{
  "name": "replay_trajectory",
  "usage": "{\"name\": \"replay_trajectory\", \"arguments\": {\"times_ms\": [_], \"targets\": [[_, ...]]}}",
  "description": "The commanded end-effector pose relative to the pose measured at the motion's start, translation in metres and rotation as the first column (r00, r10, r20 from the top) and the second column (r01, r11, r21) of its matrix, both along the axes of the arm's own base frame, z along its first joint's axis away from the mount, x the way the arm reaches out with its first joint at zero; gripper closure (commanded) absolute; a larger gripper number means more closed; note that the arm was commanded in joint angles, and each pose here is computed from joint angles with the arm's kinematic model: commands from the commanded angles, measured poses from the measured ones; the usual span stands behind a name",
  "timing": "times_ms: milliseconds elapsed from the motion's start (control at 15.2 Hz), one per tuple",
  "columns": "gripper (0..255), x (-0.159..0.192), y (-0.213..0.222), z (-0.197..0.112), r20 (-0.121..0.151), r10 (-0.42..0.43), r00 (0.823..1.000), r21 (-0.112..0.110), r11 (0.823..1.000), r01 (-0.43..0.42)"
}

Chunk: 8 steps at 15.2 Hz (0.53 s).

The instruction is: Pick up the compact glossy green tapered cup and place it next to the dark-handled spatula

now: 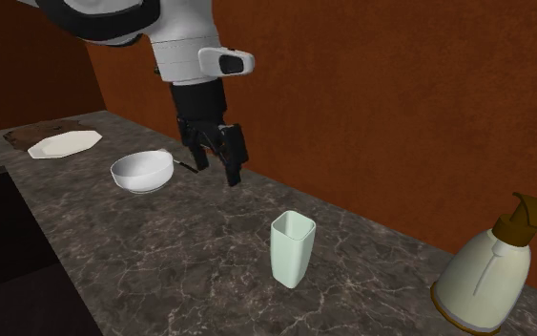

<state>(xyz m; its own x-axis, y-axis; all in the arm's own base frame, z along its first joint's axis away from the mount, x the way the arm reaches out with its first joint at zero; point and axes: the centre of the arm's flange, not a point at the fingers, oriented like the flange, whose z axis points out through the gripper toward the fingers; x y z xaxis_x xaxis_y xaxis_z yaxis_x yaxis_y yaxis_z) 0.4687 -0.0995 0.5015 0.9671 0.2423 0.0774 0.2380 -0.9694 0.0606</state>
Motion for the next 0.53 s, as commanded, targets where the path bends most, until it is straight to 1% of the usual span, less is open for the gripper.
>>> {"name": "replay_trajectory", "arguments": {"times_ms": [0,462], "targets": [[0,0.019,-0.017,-0.015,-0.005,0.018,1.000,0.007,1.000,-0.018],[0,0.085,-0.060,-0.071,-0.023,0.078,0.997,0.035,0.996,-0.077]]}}
